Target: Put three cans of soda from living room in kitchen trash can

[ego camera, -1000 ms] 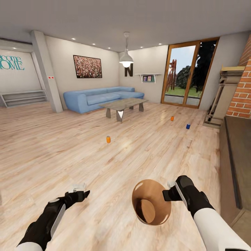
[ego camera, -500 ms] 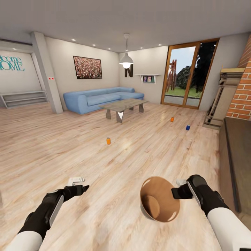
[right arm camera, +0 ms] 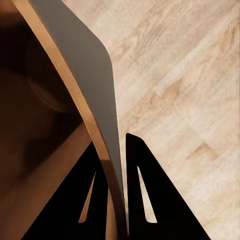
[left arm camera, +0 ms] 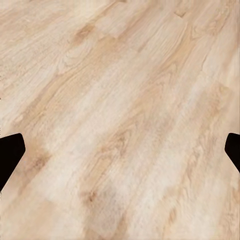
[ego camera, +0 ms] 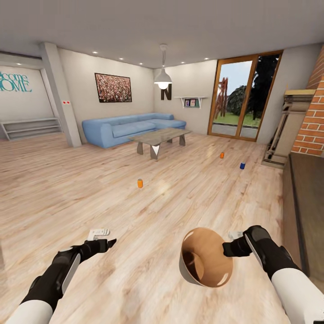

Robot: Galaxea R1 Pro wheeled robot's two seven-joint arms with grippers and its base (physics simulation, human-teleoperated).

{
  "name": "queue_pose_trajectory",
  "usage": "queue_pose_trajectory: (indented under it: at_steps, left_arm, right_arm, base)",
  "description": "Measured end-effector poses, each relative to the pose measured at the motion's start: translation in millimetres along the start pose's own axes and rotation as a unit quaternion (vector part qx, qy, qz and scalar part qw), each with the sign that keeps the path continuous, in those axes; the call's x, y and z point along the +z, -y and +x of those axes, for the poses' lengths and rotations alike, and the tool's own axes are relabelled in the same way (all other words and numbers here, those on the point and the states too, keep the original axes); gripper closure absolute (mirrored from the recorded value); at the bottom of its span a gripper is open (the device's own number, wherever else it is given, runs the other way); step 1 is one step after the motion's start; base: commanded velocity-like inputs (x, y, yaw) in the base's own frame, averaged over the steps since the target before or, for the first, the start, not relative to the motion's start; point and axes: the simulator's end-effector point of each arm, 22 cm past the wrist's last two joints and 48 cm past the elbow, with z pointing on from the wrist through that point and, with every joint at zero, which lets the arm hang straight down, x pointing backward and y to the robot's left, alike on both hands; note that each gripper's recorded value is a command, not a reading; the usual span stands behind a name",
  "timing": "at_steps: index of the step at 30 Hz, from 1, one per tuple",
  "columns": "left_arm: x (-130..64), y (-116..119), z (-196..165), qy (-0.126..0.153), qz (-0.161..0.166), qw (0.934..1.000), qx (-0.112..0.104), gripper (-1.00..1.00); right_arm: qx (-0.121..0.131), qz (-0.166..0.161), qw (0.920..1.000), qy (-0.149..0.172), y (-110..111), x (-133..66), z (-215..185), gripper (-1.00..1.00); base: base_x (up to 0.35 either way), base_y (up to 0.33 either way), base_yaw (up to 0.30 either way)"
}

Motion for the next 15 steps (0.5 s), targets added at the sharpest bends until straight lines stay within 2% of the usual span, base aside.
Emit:
queue_pose_trajectory:
  at_steps: [5, 15]
  left_arm:
    - [-0.2, -1, -9, 0.027, 0.001, 0.9996, 0.011, -1.00]
    - [-0.3, -1, -12, 0.037, 0.001, 0.9992, 0.014, -1.00]
  right_arm:
    - [-0.012, 0.001, 0.9999, -0.005, -6, 2.6, 2, 1.00]
    - [-0.018, 0.001, 0.9998, -0.006, -9, 3.3, 2, 1.00]
  base:
    - [0.084, 0.000, 0.000]
    - [0.287, 0.000, 0.000]
